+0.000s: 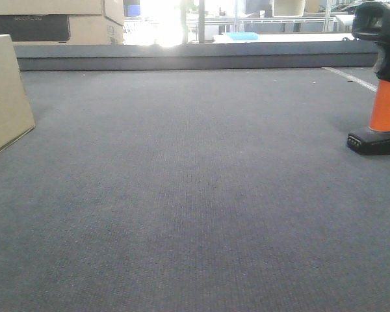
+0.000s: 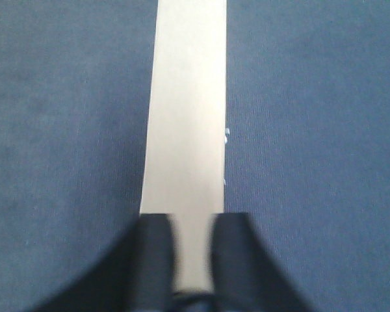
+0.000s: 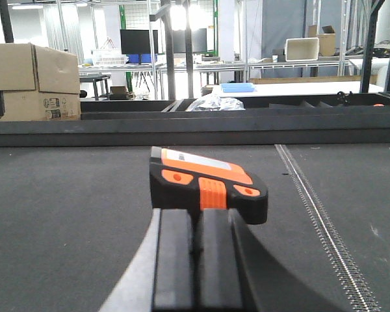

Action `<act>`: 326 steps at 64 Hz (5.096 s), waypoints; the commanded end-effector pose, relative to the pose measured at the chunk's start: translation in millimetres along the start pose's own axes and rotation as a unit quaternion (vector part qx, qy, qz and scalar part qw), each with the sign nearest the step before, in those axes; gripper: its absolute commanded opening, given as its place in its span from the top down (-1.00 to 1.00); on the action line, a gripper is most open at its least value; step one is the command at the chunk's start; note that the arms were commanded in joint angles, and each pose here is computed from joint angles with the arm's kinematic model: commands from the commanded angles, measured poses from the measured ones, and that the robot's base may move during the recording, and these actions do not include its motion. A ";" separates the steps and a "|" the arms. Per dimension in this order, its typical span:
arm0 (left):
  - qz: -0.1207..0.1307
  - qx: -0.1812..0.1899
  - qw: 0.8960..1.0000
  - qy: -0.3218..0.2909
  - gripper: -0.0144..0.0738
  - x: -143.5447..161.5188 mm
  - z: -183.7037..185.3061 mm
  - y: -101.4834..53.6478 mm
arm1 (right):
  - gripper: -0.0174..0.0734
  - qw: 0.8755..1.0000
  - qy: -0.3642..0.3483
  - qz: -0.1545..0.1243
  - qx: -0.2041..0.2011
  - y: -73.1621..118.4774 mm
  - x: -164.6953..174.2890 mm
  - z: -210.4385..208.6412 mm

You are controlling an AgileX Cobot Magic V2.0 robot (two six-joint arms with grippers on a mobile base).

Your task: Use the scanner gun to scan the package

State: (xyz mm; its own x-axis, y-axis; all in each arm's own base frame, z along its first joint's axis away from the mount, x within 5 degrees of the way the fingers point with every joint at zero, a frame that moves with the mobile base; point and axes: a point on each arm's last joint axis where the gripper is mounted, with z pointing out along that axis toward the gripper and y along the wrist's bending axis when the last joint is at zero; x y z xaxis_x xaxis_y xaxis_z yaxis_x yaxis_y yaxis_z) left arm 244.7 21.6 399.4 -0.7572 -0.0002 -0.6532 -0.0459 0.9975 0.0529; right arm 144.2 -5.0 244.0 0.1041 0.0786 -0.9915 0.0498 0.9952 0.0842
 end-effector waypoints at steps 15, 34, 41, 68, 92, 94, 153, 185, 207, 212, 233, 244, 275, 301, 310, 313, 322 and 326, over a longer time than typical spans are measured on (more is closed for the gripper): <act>-0.006 -0.003 0.994 -0.106 0.92 50.4 -22.5 -3.2 | 0.97 0.999 0.016 -0.032 -0.024 4.0 -1.9 -9.7; -0.014 -0.005 0.960 -0.280 0.92 110.8 -26.4 -8.1 | 0.97 0.998 0.050 -0.031 -0.025 4.6 -19.4 -31.4; -0.022 -0.003 0.944 -0.330 0.92 131.9 -29.5 -9.7 | 0.97 0.999 0.044 -0.018 -0.025 4.6 -30.0 -43.3; -0.020 -0.010 0.894 -0.448 0.92 180.5 -71.9 -11.9 | 0.97 0.996 0.076 0.011 -0.039 5.4 -33.0 -89.9; -0.024 -0.008 0.872 -0.490 0.92 203.6 -85.1 -13.4 | 0.97 0.998 0.031 0.009 -0.045 6.3 -53.8 -108.5; -0.024 -0.008 0.871 -0.490 0.92 205.2 -84.6 -13.5 | 0.97 0.999 0.024 0.009 -0.045 6.3 -55.0 -108.4; -0.024 -0.008 0.872 -0.488 0.92 206.2 -82.6 -13.6 | 0.97 0.999 0.002 0.020 -0.048 6.8 -59.0 -108.3; -0.024 -0.008 0.872 -0.488 0.92 206.2 -82.6 -13.6 | 0.97 0.999 -0.018 -0.021 -0.029 -1.4 11.1 -91.4; -0.024 -0.008 0.872 -0.489 0.92 206.1 -82.8 -13.6 | 0.97 0.999 -0.018 -0.035 -0.028 -2.0 17.1 -90.9; -0.024 -0.008 0.872 -0.489 0.92 206.1 -82.8 -13.6 | 0.97 0.999 -0.013 -0.019 -0.027 -2.1 17.9 -90.9; -0.024 -0.008 0.872 -0.489 0.92 206.1 -82.8 -13.6 | 0.97 1.000 -0.005 -0.006 -0.028 -2.1 19.3 -90.8; -0.024 -0.008 0.872 -0.489 0.92 206.1 -82.8 -13.6 | 0.97 1.000 -0.005 -0.006 -0.028 -2.1 19.3 -90.8; -0.024 -0.008 0.872 -0.489 0.92 206.1 -82.8 -13.6 | 0.97 1.000 -0.006 -0.006 -0.027 -2.1 19.1 -90.8; -0.006 -0.003 0.874 -0.485 0.92 245.2 -14.6 -18.1 | 0.97 1.000 -0.006 -0.006 -0.027 -2.1 19.1 -90.8; 0.003 0.019 0.890 -0.455 0.92 260.6 9.5 -22.1 | 0.97 1.000 -0.006 -0.006 -0.027 -2.1 19.1 -90.8; 0.003 0.020 0.893 -0.449 0.92 263.8 14.9 -22.5 | 0.97 1.000 -0.006 -0.006 -0.027 -2.1 19.1 -90.8; -0.004 0.023 0.894 -0.448 0.92 265.4 17.6 -22.7 | 0.97 1.000 -0.006 -0.006 -0.027 -2.1 19.1 -90.8; -0.004 0.024 0.896 -0.443 0.92 266.1 18.4 -22.7 | 0.97 1.000 -0.006 -0.006 -0.027 -2.1 19.1 -90.8</act>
State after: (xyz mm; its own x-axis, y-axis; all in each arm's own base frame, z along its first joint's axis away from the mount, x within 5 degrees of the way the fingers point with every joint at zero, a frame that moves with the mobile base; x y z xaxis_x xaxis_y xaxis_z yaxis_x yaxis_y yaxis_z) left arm 56.9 0.6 208.3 0.0324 0.0453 -0.9984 -0.0126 0.9989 0.0449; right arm 56.1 0.0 215.4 0.1028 0.0698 -0.9922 -0.0088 0.9976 0.0692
